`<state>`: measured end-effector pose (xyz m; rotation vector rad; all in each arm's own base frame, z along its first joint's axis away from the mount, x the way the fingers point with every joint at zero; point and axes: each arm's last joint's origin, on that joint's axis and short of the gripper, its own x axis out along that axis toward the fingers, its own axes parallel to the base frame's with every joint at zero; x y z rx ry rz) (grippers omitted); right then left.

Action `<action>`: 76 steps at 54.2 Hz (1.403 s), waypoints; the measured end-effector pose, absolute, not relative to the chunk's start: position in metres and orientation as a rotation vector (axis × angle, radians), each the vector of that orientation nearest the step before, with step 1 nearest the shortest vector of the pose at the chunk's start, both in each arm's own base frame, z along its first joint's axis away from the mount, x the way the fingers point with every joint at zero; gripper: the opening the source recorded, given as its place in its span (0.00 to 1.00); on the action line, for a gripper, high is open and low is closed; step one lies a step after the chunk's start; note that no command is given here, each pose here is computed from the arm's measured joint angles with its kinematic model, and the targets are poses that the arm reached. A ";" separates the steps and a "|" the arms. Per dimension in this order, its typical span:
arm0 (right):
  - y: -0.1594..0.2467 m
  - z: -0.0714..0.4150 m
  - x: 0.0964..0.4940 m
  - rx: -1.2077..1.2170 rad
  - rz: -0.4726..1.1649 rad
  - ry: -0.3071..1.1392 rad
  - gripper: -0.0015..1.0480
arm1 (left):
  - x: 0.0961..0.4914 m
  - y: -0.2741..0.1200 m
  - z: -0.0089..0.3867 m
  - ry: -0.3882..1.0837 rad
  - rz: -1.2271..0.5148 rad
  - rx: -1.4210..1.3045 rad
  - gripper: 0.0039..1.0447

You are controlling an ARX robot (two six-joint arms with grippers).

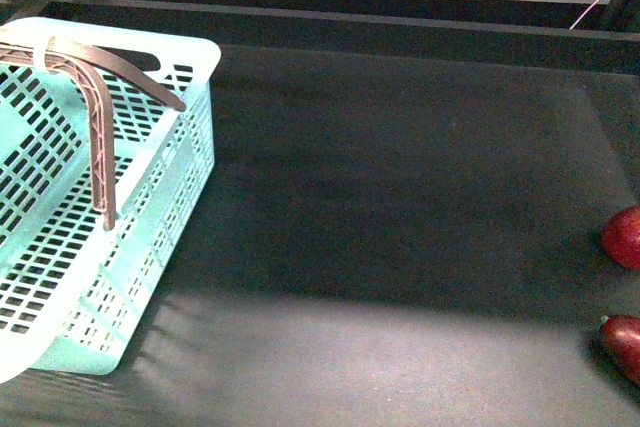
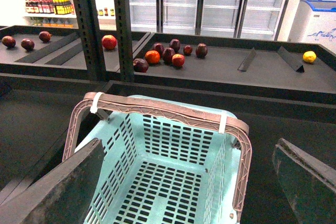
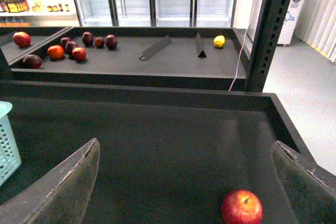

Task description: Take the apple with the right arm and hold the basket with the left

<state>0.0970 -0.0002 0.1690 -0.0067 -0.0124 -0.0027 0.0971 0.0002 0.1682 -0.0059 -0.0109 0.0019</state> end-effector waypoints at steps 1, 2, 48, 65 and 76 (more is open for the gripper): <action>0.000 0.169 0.097 -0.006 -0.003 -0.012 0.92 | 0.097 0.000 0.168 -0.011 0.002 -0.006 0.94; 0.000 0.169 0.097 -0.006 -0.003 -0.012 0.92 | 0.097 0.000 0.168 -0.011 0.002 -0.006 0.94; 0.000 0.169 0.097 -0.006 -0.002 -0.013 0.92 | 0.128 0.002 0.178 0.461 -0.010 -0.572 0.94; 0.000 0.169 0.097 -0.006 -0.002 -0.013 0.92 | 0.234 0.022 0.182 0.515 0.089 -1.015 0.94; 0.000 0.169 0.097 -0.007 -0.002 -0.013 0.92 | 0.301 0.030 0.168 0.559 0.193 -1.141 0.94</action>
